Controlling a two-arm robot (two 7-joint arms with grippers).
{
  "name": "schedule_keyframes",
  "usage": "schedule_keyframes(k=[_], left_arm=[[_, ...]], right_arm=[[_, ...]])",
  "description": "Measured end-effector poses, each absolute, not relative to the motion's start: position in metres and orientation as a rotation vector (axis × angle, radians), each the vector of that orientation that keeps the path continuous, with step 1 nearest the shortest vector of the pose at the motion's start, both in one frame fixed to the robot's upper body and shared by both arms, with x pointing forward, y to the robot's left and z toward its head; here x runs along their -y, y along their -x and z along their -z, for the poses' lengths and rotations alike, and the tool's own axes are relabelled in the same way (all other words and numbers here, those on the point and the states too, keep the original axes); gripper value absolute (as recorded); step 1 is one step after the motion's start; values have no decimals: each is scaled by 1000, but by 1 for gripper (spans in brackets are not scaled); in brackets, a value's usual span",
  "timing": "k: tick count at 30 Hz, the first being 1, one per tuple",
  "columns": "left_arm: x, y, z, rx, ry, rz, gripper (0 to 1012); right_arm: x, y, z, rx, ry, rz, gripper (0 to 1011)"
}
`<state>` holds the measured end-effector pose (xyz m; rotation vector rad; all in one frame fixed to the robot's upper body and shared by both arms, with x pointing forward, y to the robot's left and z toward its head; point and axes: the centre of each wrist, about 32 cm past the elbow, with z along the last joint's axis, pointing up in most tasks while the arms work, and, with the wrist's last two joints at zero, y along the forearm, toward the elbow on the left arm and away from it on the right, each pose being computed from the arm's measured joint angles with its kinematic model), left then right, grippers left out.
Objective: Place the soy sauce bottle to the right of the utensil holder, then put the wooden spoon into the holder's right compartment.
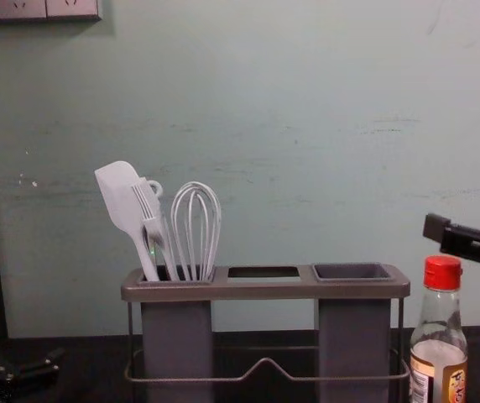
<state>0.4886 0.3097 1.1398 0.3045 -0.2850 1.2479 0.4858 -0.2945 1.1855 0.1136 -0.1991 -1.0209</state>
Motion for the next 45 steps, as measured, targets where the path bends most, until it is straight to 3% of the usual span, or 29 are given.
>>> schedule_keyframes(k=[9, 19, 33, 45], left_arm=[[-310, -489, -1140, 285, -304, -1248, 1000], [-310, -489, -1140, 285, -304, -1248, 1000], [-310, -489, -1140, 285, -304, -1248, 1000], [-310, -489, -1140, 285, -304, -1248, 1000]], right_arm=[[276, -445, -1193, 244, -81, 992, 1000], [258, -414, -1176, 161, -25, 952, 1002], [242, -411, -1150, 65, 44, 927, 1002], [243, -411, -1152, 69, 41, 928, 1000]])
